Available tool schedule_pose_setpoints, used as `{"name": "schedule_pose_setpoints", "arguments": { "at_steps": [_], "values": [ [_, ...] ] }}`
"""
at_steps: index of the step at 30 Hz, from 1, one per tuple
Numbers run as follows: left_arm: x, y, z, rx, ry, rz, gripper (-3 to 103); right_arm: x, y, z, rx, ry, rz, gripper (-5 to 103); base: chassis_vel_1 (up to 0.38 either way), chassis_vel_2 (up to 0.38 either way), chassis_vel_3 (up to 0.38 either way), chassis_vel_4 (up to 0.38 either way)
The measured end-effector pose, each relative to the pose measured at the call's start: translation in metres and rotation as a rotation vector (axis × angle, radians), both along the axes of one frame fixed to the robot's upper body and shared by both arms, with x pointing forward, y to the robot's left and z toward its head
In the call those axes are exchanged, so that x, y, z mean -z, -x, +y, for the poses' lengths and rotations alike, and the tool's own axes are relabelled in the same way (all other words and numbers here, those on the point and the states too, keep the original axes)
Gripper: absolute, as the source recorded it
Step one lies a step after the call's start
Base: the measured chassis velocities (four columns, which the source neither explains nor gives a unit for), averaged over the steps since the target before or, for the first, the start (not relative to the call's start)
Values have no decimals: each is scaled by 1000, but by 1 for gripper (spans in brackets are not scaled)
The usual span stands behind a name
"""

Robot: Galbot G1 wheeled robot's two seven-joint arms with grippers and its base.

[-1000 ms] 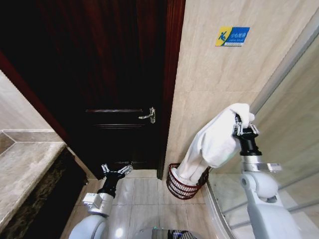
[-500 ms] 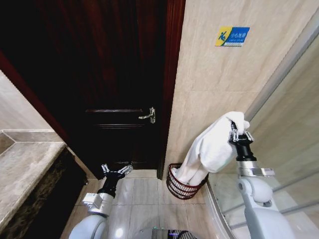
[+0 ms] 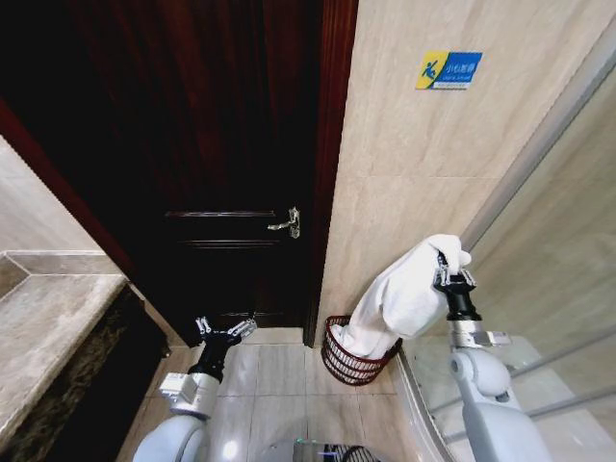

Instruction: Discard the used towel into the hamper.

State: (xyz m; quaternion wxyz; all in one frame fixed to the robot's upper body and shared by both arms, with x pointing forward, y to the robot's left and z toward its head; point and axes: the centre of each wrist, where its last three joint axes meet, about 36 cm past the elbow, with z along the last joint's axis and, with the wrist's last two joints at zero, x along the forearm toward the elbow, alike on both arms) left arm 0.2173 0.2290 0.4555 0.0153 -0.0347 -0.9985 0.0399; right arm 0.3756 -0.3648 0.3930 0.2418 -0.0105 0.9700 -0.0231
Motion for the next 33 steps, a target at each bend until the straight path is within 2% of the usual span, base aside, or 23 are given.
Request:
{"name": "schedule_pose_setpoints", "arguments": {
  "at_steps": [18,33],
  "values": [
    [0,0,0,0,0,0,100,62,-6,-4,29,22,88,12,0,0,0,0],
    [0,0,0,0,0,0,100,111,-14,12,42,-29,171,12,0,0,0,0]
  ]
}}
